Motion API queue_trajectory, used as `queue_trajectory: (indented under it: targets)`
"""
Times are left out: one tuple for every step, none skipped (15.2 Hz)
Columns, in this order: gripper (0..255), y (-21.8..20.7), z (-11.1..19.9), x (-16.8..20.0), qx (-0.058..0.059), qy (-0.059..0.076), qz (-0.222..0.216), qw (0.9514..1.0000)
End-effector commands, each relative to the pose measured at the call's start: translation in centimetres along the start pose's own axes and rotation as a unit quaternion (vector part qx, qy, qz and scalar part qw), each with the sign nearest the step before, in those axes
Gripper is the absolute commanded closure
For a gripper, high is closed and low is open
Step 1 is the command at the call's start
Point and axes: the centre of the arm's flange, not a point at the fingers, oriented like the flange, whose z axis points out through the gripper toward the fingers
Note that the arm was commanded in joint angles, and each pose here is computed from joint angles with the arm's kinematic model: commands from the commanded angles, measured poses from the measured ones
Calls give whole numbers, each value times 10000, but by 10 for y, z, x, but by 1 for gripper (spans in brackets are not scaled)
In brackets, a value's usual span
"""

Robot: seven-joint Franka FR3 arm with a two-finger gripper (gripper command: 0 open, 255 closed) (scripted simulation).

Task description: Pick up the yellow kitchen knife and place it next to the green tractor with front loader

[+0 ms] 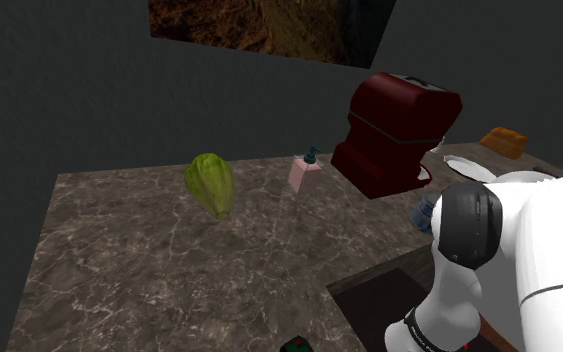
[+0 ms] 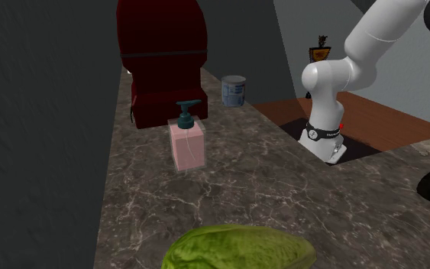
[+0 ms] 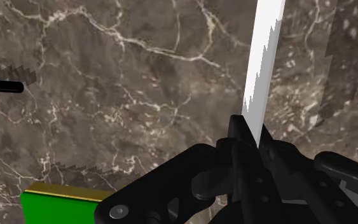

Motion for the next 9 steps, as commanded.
queue_trajectory:
  targets:
    - [255, -2, 11, 1, 1, 2, -1, 10000]
    - [255, -3, 17, 1, 1, 2, -1, 10000]
    - [255, -3, 22, 2, 1, 2, -1, 10000]
    - [255, -4, 27, 2, 1, 2, -1, 10000]
    - [255, -4, 32, 2, 1, 2, -1, 10000]
    - [255, -5, 38, 2, 1, 2, -1, 10000]
    - [255, -5, 43, 3, 1, 2, -1, 10000]
    - [255, -6, 48, 3, 1, 2, -1, 10000]
    - [255, -6, 53, 3, 1, 2, -1, 10000]
